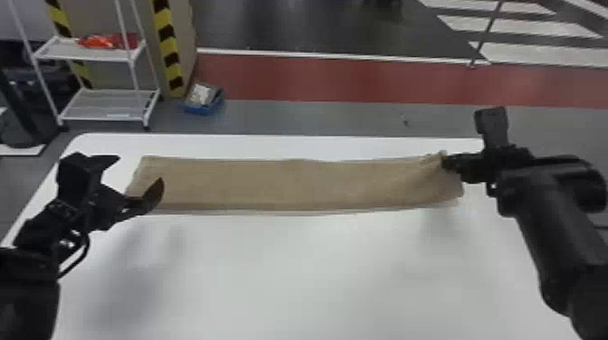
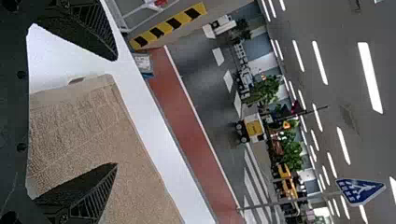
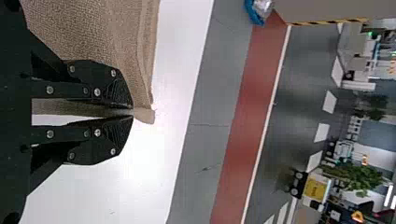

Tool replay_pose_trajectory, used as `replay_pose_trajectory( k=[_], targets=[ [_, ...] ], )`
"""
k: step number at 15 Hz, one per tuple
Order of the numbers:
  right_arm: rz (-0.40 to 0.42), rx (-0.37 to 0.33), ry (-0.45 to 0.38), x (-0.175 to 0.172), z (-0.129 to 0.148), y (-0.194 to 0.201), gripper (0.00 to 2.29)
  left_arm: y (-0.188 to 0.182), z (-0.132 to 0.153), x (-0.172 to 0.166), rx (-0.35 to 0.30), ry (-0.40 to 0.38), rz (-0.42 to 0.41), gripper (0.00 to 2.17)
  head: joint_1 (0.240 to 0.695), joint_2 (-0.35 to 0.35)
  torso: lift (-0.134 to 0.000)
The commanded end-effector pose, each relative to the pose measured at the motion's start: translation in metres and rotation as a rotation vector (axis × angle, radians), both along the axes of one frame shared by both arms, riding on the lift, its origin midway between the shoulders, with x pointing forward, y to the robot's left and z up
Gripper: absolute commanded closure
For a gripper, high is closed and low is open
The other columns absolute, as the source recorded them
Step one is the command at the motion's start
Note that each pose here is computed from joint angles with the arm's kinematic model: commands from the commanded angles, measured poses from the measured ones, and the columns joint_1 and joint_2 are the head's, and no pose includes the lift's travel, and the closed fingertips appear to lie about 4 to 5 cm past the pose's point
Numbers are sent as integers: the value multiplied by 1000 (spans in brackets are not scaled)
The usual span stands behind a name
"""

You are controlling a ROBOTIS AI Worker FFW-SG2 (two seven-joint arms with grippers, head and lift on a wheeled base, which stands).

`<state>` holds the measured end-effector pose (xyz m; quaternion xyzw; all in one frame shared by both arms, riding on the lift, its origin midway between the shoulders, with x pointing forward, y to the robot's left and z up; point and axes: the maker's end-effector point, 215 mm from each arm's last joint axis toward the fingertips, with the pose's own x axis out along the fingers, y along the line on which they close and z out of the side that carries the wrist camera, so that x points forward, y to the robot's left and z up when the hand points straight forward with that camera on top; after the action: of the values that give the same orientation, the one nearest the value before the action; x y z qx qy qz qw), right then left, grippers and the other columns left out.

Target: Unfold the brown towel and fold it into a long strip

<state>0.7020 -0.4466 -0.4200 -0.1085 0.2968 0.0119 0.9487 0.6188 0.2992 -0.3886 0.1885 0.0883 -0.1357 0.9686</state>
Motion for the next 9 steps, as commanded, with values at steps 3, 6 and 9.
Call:
replay_pose_trajectory(
  k=[3, 6, 9],
  targets=[
    [-69, 3, 97, -20, -24, -14, 107, -3, -1, 0, 3, 3, -8, 70, 694, -125, -123],
    [-107, 13, 124, -30, -34, -21, 6, -1, -2, -1, 5, 4, -6, 70, 695, -136, -123],
    [-107, 24, 110, -30, -33, -14, 43, 3, -3, -4, 8, 6, -1, 70, 695, -140, -123]
  ],
)
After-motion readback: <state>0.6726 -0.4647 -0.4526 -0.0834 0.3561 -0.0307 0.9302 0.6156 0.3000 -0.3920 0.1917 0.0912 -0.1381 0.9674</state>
